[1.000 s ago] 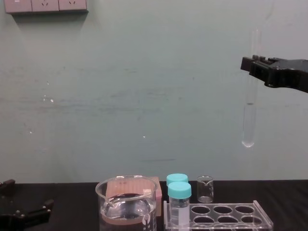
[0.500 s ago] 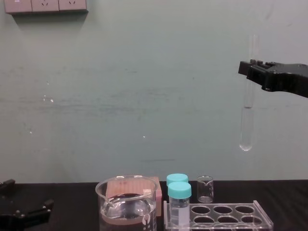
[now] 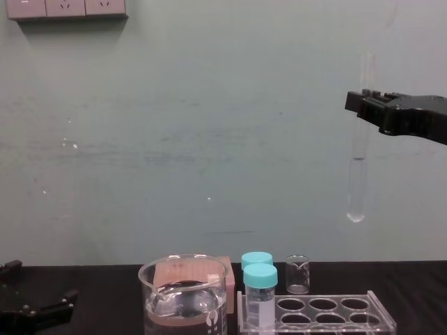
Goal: Hold the test tube with one hand and immerse one end into the beaker, then return it to the test tube rack.
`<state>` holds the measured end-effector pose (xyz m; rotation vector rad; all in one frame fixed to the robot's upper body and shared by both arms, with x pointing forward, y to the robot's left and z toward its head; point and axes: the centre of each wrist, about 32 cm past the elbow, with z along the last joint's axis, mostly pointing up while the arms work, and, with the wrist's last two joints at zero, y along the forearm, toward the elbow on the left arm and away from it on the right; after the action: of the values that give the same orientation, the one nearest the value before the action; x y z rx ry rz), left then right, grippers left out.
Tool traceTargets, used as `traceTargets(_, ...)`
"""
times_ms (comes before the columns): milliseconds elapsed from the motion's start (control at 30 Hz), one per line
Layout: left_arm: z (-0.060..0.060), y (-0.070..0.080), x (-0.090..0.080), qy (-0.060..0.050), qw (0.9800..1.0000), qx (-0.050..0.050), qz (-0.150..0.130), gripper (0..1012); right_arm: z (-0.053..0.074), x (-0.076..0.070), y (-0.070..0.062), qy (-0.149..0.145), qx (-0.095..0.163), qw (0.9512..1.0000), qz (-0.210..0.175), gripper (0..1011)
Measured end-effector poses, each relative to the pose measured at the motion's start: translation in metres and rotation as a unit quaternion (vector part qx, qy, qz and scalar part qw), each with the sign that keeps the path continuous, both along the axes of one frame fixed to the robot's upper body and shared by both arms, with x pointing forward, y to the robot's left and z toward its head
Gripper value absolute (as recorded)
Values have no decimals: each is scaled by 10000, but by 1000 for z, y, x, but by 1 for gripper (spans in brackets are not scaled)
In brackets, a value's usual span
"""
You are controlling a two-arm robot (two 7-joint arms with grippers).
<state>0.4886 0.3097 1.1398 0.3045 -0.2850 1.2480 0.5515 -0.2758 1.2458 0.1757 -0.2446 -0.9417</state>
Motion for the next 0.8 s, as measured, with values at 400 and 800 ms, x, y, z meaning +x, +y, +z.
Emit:
traceTargets(400,0,0,0,0,10000,0,0,1000,-2,1,4,60,15,10000,49,235)
traceTargets(800,0,0,0,0,10000,0,0,1000,12,24,42,-248,87,9963,816,235)
